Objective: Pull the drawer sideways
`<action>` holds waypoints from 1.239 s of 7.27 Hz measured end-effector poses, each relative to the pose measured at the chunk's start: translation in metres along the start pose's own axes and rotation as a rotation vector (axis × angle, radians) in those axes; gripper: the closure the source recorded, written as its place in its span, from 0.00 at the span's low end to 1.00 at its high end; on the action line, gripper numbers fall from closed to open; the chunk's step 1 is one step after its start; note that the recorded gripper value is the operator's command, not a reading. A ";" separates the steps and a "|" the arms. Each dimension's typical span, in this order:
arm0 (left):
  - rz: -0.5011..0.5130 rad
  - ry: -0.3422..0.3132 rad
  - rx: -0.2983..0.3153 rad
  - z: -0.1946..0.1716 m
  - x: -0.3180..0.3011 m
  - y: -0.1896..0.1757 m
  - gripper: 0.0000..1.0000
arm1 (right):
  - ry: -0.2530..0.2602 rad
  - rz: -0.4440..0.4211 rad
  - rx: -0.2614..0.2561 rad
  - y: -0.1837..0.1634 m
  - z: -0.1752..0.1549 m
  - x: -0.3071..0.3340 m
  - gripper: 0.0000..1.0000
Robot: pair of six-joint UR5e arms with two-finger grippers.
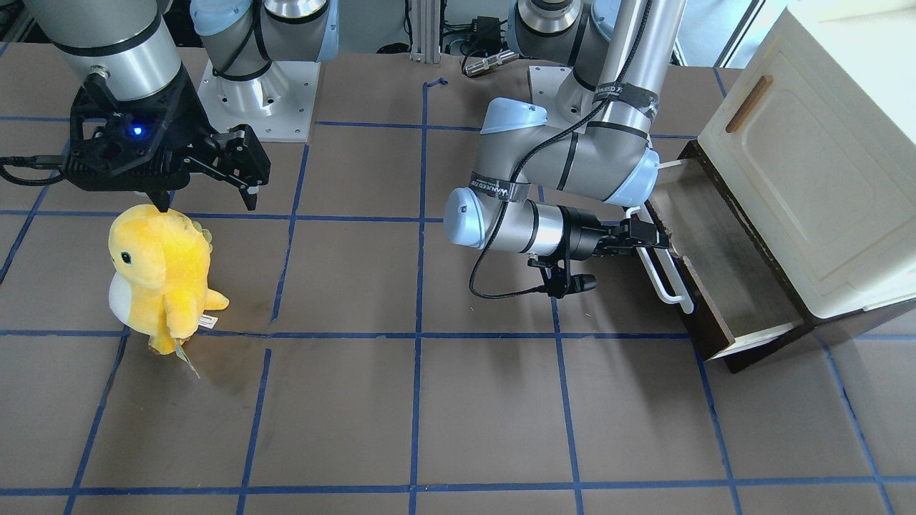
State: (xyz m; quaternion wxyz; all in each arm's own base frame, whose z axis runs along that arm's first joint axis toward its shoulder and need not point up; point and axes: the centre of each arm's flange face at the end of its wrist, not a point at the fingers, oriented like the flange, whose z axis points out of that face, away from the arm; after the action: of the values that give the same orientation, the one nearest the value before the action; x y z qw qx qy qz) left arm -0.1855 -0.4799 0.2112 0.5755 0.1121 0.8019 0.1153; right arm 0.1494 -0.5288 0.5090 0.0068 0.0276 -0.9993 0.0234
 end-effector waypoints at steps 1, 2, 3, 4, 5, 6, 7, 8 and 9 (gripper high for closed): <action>-0.011 0.010 0.010 -0.006 -0.009 0.002 0.00 | 0.000 0.000 0.000 0.000 0.000 0.000 0.00; 0.000 0.055 0.027 -0.023 -0.028 0.005 0.00 | 0.000 0.000 0.000 0.000 0.000 0.000 0.00; 0.040 0.144 0.053 -0.047 -0.058 0.010 0.00 | 0.000 0.000 0.000 0.000 0.000 0.000 0.00; 0.069 0.258 0.092 -0.071 -0.095 0.021 0.00 | 0.000 0.000 0.000 0.000 0.000 0.000 0.00; 0.072 0.374 0.130 -0.089 -0.128 0.038 0.00 | 0.000 0.000 0.000 0.000 0.000 0.000 0.00; 0.052 0.503 0.159 -0.100 -0.155 0.057 0.00 | 0.000 0.000 0.000 0.000 0.000 0.000 0.00; 0.020 0.655 0.167 -0.101 -0.176 0.071 0.00 | 0.000 0.000 0.000 0.000 0.000 0.000 0.00; -0.024 0.816 0.158 -0.095 -0.196 0.079 0.00 | 0.000 0.000 0.000 0.000 0.000 0.000 0.00; -0.069 0.950 0.144 -0.084 -0.214 0.083 0.00 | 0.000 0.000 0.000 0.000 0.000 0.000 0.00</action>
State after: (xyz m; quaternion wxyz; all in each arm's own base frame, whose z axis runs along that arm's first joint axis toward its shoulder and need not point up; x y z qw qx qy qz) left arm -0.1942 -0.4727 0.4548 0.1397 0.0598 0.9852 0.0787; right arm 0.1494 -0.5288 0.5090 0.0067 0.0274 -0.9993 0.0234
